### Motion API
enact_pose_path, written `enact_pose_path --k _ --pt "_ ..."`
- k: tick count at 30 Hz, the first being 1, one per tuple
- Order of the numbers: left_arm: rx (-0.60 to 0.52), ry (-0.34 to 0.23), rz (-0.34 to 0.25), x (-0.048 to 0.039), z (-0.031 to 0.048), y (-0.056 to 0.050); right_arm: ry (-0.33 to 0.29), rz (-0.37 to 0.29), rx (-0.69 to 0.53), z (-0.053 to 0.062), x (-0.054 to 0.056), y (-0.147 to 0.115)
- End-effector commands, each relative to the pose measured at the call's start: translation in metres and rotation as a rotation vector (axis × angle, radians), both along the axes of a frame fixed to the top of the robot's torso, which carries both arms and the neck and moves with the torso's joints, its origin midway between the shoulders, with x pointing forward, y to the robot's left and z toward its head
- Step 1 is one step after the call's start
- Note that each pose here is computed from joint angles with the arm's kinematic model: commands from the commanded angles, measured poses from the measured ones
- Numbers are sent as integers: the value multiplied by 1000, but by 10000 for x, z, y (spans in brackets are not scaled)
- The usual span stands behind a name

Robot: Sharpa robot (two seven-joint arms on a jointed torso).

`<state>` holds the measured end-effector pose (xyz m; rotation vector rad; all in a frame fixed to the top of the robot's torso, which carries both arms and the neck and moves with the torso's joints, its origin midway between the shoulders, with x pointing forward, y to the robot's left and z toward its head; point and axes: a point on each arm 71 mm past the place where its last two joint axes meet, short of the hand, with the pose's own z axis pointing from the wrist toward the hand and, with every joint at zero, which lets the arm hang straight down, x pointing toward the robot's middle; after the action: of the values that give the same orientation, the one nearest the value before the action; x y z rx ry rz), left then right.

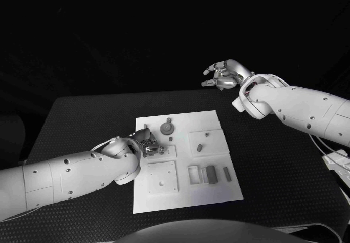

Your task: Assemble the parts on the task board

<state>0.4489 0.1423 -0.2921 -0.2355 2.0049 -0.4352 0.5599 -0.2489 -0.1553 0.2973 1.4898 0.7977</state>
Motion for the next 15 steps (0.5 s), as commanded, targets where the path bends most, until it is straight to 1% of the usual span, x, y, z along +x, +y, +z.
enact_pose_path --k 1,15 --pt "-10 30 -21 -38 -35 -44 6 12 -2 -7 -6 9" --pt "-18 53 -27 -47 -51 -47 10 12 -3 -20 -10 1"
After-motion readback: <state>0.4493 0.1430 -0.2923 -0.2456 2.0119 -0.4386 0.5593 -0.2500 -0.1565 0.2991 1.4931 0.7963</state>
